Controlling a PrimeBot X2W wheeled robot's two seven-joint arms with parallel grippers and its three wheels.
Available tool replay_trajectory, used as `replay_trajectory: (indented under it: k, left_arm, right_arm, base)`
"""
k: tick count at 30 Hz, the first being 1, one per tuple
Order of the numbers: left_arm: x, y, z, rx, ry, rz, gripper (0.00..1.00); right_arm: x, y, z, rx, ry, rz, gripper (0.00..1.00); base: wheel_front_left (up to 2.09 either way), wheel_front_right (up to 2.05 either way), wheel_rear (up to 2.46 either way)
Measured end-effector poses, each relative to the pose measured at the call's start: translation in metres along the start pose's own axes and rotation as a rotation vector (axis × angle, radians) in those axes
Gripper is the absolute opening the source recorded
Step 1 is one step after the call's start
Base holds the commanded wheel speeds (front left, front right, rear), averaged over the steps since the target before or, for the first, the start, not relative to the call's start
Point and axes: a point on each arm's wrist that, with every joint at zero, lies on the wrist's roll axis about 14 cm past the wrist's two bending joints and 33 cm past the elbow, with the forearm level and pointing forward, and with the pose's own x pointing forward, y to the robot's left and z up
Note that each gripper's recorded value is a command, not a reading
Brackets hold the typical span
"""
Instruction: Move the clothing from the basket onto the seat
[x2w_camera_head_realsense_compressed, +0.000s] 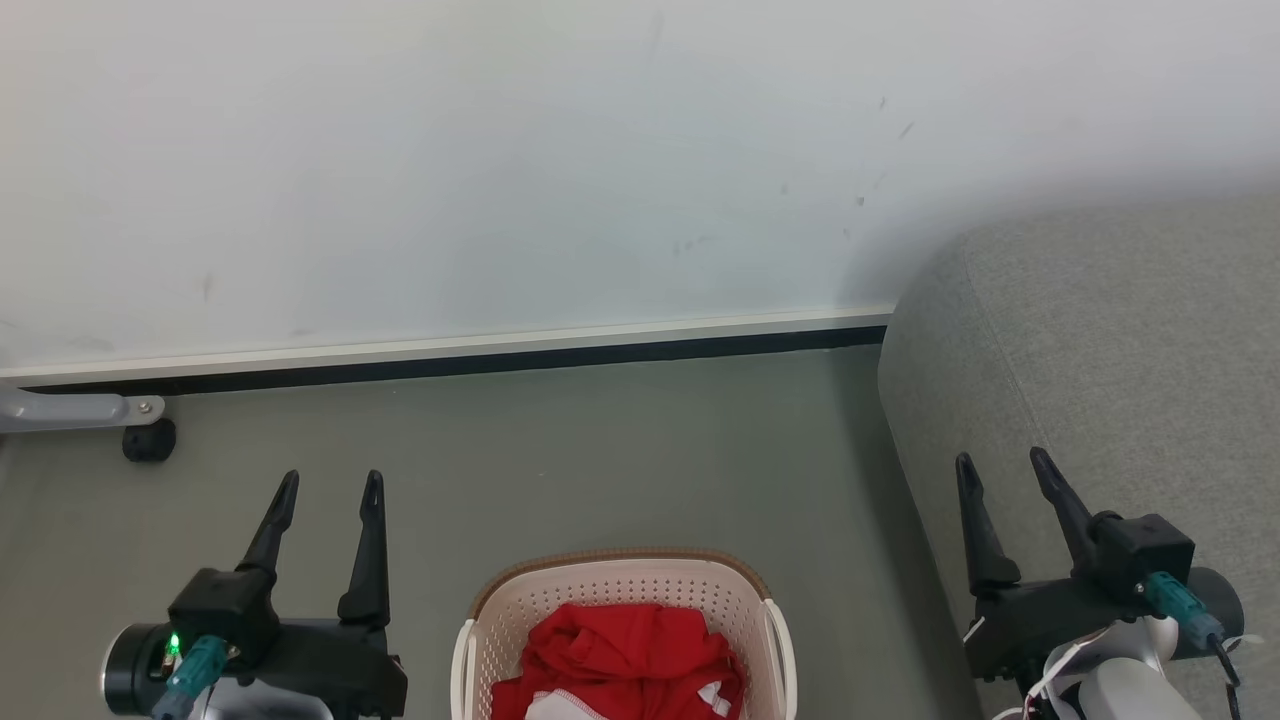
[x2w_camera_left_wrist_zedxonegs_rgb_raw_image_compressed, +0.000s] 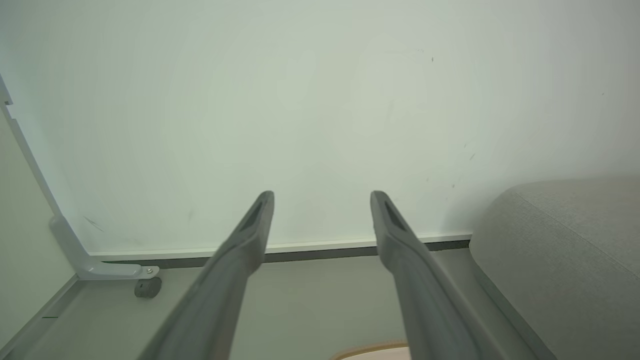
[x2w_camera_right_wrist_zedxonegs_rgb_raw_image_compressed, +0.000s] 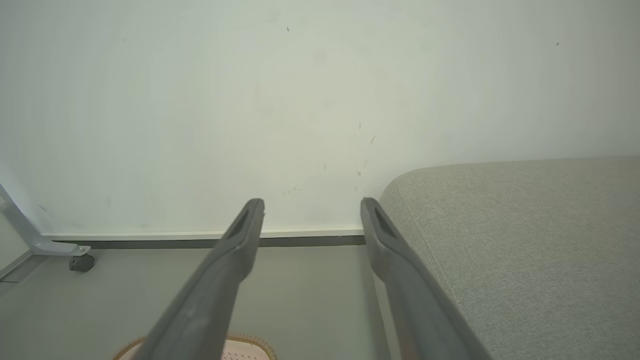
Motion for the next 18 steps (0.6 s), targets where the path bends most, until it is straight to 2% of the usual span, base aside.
replay_trajectory:
  k: [9,18]
  left_arm:
    - [0.0000,-0.0016,0.0011,0.108,-0.015,-0.005,1.00]
    - [-0.0019,0.0016,-0.0060,0.091,0.014,0.010,1.00]
  right_arm:
    - [-0.0006,0.0068,-0.0027,-0.094,-0.013,0.028,1.00]
    - [0.0014,0.0030,-0.0022,-0.070,-0.015,0.011,1.00]
  base:
    - [0.00,0.00,0.00]
    - [0.00,0.00,0.00]
